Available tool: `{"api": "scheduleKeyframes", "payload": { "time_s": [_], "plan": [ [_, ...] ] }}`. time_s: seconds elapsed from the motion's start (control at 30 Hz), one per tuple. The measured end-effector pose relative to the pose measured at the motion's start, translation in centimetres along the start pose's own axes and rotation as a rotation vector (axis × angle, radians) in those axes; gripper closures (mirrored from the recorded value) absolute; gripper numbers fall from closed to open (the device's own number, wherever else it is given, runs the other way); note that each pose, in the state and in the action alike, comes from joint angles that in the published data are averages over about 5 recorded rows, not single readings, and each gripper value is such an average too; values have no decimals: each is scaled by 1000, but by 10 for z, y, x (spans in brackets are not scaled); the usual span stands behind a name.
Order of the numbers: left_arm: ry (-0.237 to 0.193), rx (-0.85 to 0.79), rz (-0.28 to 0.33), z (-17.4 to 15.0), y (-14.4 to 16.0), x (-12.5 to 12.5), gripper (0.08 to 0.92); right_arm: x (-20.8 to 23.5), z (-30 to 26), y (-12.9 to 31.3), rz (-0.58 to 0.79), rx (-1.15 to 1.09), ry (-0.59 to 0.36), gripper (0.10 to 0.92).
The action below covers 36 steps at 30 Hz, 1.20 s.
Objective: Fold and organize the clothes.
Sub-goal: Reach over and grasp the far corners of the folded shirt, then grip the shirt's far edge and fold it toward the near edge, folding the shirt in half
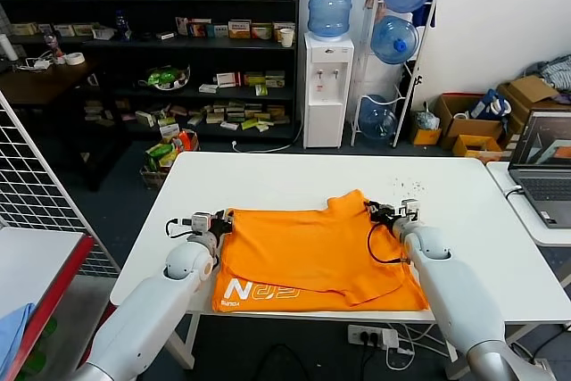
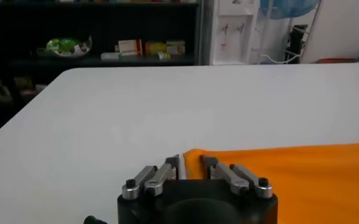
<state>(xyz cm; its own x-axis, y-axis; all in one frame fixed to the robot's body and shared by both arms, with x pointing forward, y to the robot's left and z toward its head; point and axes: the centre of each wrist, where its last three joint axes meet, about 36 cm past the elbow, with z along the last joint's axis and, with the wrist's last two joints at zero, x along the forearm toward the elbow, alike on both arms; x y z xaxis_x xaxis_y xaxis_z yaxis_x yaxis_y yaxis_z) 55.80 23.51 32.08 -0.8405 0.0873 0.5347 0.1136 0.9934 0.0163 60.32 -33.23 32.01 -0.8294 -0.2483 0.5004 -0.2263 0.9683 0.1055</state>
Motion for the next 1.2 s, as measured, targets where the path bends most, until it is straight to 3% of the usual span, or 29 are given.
{"api": "scheduleKeyframes", "payload": {
  "time_s": [0.27,0.5,0.73,0.93,1.2],
  "plan": [
    [-71,-17,28,1,3,16,901,26,-4,10,8,26,-67,899],
    [-140,-31,50,-3,7,40,905,65,2,16,42,59,-109,899],
    [-174,-50,60,-2,15,75,905,117,17,24,82,104,-110,899],
    [-165,-82,66,6,19,112,905,164,39,37,106,156,-82,899],
    [-107,-105,91,39,9,157,905,214,70,59,132,216,-22,899]
  ]
}}
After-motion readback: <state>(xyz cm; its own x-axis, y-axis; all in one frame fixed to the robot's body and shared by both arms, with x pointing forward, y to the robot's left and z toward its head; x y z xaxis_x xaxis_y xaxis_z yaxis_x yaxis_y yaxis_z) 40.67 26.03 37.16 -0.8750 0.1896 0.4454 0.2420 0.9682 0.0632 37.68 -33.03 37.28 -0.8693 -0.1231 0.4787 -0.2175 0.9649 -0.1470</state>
